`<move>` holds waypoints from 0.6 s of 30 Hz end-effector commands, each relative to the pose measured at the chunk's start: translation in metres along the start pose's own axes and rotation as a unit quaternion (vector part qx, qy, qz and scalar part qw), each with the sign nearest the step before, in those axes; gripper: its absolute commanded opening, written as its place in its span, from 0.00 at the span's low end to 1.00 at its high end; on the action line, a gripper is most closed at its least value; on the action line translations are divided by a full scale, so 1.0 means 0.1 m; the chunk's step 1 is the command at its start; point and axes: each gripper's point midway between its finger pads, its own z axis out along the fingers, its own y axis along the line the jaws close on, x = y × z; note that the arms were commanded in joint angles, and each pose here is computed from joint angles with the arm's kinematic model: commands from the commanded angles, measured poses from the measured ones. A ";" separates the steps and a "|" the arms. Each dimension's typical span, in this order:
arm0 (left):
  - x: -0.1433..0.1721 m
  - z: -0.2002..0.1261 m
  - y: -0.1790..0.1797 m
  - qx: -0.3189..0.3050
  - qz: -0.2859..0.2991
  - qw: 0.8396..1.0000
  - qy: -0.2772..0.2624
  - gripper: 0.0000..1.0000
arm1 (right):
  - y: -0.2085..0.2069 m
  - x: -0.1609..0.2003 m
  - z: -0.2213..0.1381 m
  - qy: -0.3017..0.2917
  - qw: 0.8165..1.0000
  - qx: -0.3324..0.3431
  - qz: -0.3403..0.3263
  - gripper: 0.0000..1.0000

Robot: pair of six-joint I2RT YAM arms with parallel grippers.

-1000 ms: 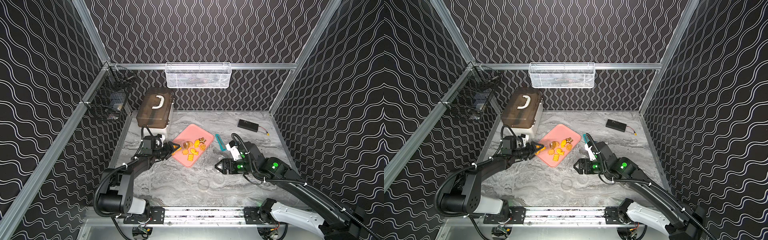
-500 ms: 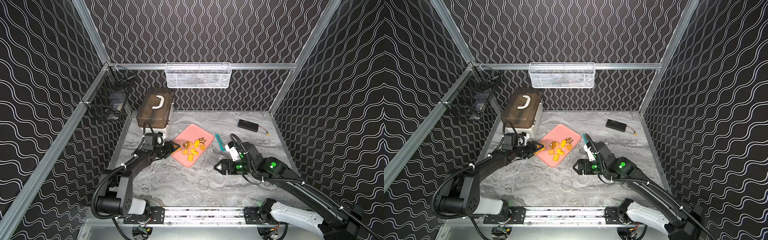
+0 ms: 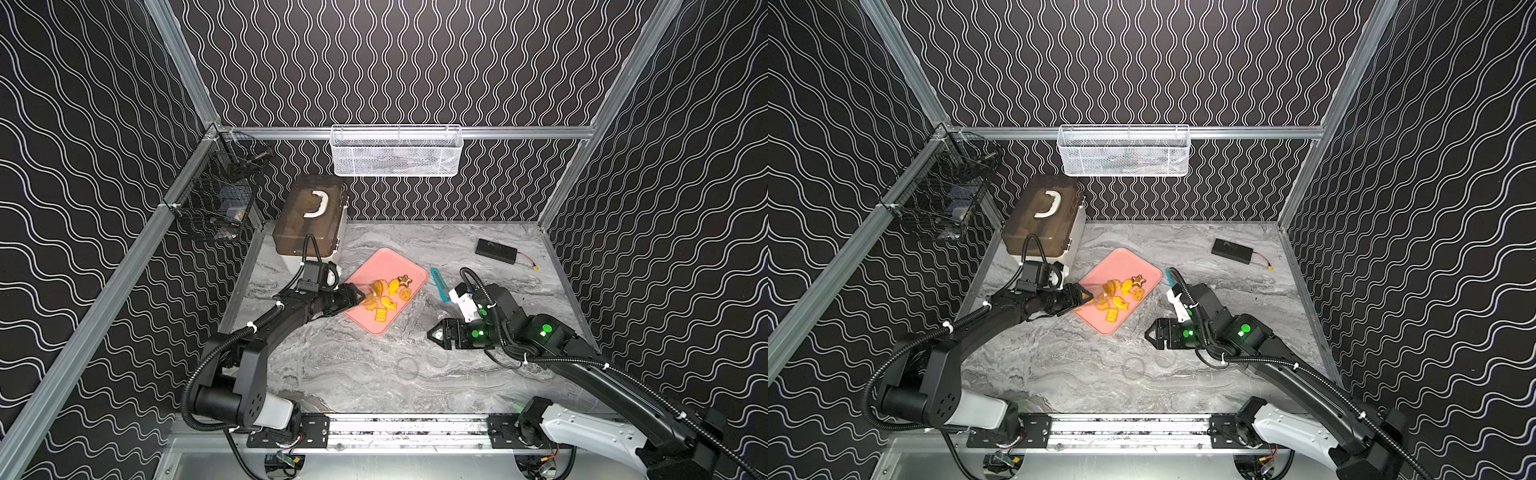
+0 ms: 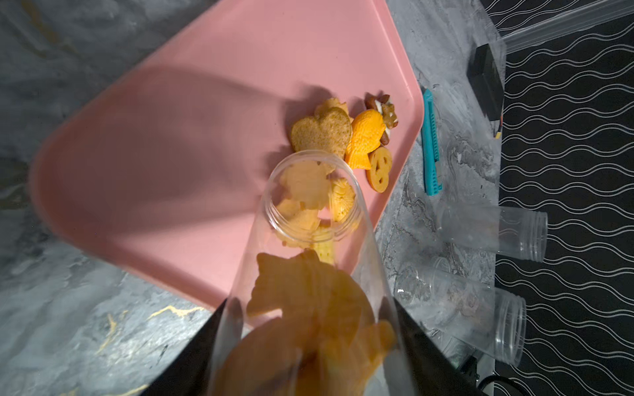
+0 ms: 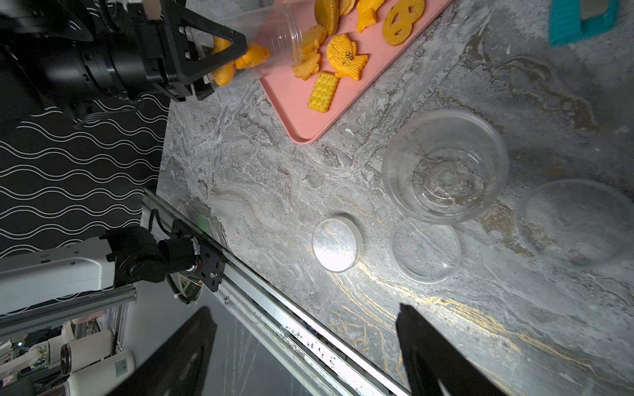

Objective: Pour the cookies out of the jar
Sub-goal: Pour the cookies in the jar onto the tray.

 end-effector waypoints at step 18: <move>-0.09 -0.16 -0.17 -0.016 0.059 0.998 -0.028 0.36 | 0.03 -0.03 0.03 -0.004 1.000 -0.008 0.003 0.86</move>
